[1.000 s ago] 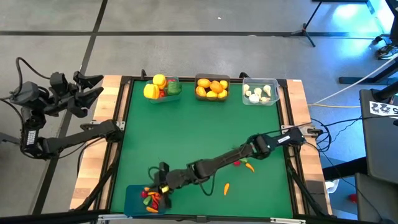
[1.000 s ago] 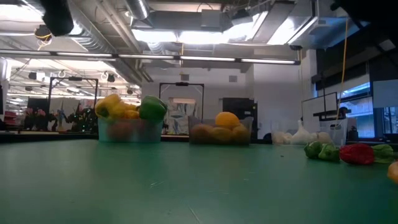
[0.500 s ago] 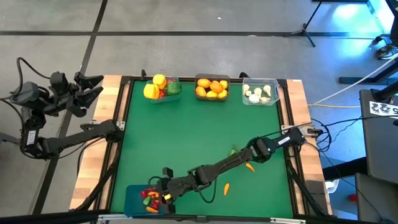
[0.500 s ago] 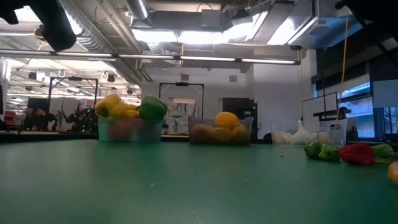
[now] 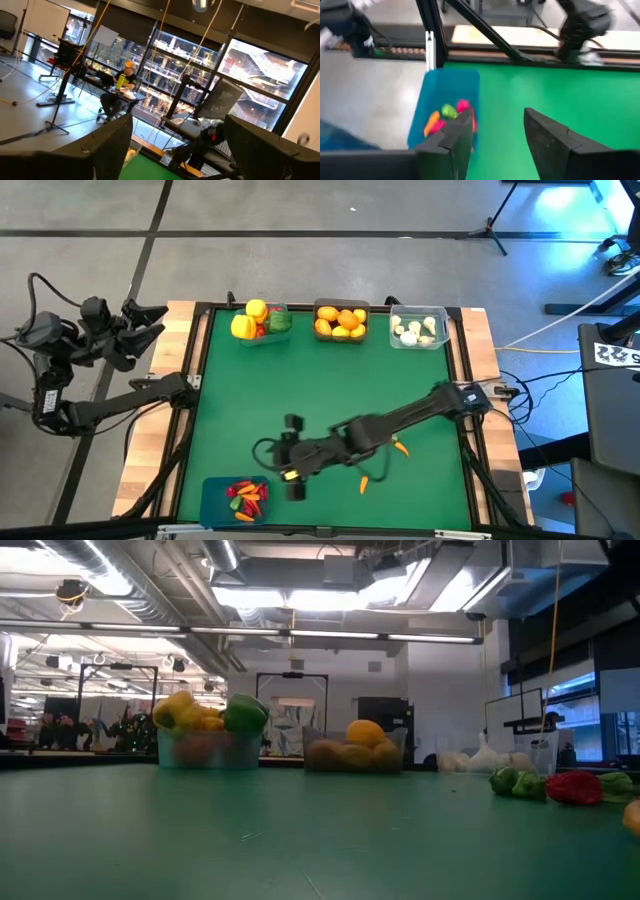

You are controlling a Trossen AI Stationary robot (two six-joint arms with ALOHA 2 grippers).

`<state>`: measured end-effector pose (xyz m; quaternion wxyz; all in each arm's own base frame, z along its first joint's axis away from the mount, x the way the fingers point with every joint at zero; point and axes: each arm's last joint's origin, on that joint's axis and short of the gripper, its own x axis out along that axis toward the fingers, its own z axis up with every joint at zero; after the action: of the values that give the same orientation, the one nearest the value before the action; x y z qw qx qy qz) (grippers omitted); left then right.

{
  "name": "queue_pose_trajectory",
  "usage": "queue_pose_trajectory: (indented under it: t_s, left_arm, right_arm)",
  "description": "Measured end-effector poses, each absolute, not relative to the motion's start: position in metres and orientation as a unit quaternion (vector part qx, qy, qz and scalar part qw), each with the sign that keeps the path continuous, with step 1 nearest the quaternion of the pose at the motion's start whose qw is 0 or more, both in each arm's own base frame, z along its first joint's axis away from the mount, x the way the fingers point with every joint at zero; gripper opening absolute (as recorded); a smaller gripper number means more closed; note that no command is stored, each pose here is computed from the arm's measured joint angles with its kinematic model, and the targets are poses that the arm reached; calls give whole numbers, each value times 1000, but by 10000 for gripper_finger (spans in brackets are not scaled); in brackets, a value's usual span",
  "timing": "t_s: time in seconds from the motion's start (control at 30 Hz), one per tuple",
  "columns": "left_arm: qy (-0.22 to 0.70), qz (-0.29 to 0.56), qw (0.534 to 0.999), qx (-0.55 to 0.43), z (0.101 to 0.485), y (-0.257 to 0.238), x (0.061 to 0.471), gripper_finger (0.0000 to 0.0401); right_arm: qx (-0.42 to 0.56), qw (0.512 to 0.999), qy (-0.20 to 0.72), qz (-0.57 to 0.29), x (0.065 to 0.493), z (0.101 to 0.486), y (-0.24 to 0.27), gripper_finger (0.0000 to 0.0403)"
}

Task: Sort produce into baskets
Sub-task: Put the yellow chili pepper into the dark blue bin

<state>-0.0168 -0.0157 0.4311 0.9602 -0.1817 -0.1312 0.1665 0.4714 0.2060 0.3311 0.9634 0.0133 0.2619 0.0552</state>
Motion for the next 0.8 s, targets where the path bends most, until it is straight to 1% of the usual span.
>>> queue_pose_trajectory:
  t_s: [0.1,0.23,0.4,0.47,0.53,0.63,0.67,0.73,0.8]
  left_arm:
    - [-129,168,962,-171,431,-16,-17,308]
    - [-128,169,964,-161,431,-16,-17,308]
    - [-127,170,965,-154,431,-16,-17,308]
    - [-126,171,966,-150,431,-16,-17,308]
    - [-126,171,966,-149,431,-16,-17,308]
    - [-124,172,967,-142,431,-16,-17,308]
    - [-124,172,967,-141,431,-16,-17,308]
    - [-122,173,968,-137,431,-16,-17,308]
    - [-122,173,968,-133,431,-16,-17,308]
  right_arm:
    - [-6,959,280,44,438,370,195,170]
    - [-29,950,310,-10,384,414,180,170]
    - [-56,929,350,-102,306,445,174,170]
    - [-52,921,359,-143,272,454,171,170]
    - [-21,929,332,-163,249,462,176,170]
    - [-15,940,296,-166,216,466,179,170]
    - [4,940,291,-175,208,464,178,170]
    - [10,937,291,-192,195,450,171,170]
    - [51,933,286,-213,179,433,167,170]
